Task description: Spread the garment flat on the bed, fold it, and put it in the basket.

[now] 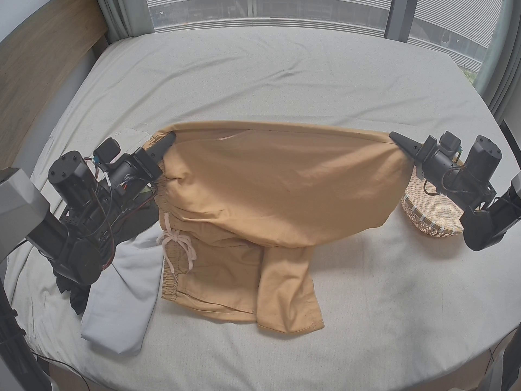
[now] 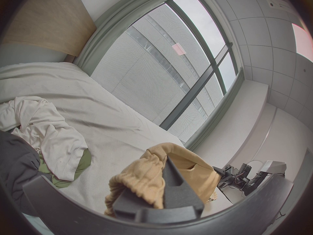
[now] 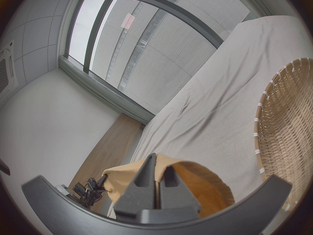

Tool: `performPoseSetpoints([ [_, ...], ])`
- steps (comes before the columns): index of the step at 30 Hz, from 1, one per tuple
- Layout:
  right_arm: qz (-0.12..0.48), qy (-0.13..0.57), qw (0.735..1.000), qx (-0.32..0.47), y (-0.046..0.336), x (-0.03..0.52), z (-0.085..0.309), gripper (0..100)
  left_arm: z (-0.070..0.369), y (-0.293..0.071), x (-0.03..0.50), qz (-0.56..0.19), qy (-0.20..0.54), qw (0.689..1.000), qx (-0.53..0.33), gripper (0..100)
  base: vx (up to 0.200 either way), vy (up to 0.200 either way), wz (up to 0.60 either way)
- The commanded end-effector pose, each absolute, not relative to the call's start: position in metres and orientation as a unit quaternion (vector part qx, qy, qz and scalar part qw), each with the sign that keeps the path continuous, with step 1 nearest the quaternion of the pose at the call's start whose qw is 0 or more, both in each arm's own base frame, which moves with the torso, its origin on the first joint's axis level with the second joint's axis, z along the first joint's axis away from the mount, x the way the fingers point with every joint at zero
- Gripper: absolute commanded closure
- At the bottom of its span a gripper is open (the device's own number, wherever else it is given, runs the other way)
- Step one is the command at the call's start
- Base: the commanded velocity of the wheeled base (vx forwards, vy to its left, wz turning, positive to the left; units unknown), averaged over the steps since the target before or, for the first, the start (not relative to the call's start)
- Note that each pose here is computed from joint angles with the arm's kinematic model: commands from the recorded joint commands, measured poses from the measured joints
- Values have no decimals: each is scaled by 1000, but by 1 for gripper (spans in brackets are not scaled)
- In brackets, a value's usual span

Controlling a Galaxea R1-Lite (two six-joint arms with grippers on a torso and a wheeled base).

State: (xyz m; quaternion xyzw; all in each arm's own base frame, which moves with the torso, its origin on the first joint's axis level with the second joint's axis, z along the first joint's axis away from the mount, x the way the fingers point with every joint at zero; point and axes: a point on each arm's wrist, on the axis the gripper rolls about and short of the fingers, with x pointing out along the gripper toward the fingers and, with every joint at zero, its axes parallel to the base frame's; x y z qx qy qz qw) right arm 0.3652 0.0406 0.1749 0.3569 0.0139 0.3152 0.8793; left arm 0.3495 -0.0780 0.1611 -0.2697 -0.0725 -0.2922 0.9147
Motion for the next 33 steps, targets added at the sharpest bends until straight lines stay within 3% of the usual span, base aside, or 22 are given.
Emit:
performPoseSetpoints([
  [1, 315, 21, 879, 358, 43, 381, 162, 100, 144, -81, 365, -288, -58, 916, -272, 100, 0, 0, 0],
  [14, 320, 6, 878, 355, 47, 413, 150, 100, 140, -85, 391, -288, -70, 916, -271, 100, 0, 0, 0],
  [15, 321, 4, 878, 355, 48, 415, 150, 0, 137, -85, 393, -288, -66, 916, -271, 0, 0, 0, 0],
  [25, 319, 1, 886, 336, 47, 397, 150, 0, 127, -75, 398, -260, -17, 924, -280, 0, 0, 0, 0],
  [33, 309, 44, 899, 308, 49, 348, 114, 0, 123, -57, 399, -198, 3, 937, -287, 0, 0, 0, 0],
])
